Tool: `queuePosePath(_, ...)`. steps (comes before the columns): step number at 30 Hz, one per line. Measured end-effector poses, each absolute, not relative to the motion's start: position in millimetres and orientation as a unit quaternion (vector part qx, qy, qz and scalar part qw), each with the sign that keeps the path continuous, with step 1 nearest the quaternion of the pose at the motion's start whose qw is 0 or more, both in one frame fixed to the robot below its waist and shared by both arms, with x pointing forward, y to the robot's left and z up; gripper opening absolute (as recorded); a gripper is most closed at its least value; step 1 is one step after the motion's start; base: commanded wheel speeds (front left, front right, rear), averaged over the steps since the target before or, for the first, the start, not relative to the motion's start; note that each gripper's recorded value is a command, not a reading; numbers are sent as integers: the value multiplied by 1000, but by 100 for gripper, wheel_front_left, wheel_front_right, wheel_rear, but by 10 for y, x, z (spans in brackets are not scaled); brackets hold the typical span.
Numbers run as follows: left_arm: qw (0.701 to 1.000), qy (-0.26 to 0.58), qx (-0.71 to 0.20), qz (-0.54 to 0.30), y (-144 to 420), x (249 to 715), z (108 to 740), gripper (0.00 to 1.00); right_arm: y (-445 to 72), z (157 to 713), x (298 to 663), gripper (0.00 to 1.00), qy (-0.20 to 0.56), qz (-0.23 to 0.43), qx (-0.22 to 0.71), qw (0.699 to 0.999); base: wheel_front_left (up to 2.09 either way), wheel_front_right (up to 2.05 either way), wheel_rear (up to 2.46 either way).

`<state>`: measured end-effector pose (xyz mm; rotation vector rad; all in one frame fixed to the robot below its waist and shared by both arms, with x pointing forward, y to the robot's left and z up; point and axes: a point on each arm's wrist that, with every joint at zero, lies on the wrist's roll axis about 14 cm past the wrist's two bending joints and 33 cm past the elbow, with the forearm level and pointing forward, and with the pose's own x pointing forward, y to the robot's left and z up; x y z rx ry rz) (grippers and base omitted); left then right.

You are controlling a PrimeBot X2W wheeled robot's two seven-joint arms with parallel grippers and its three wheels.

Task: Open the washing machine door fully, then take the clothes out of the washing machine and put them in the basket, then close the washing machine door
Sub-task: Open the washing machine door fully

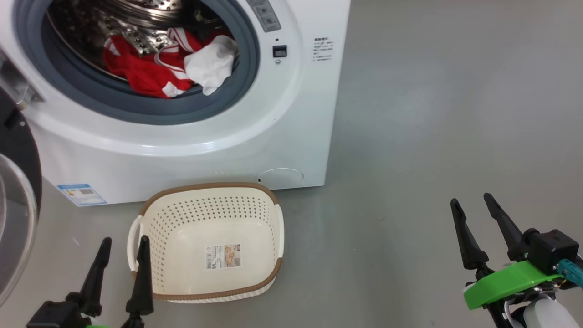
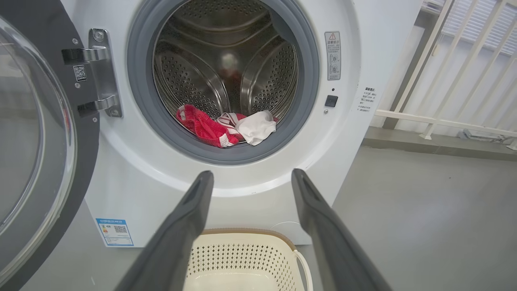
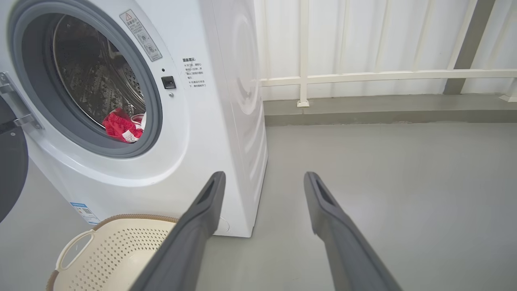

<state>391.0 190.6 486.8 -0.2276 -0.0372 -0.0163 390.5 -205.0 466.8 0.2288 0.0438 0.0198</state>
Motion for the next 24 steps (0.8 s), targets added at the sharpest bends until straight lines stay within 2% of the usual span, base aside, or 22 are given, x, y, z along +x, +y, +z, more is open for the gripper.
queuePosePath(11,993,-17,-116,-28,1772,3913,4870,100,-2212,4638,3774,100,25,-16,114,993,0,0,0)
queuePosePath(24,994,-19,-103,-35,1763,3902,4889,100,-2243,4672,3793,100,18,-21,114,993,0,0,0)
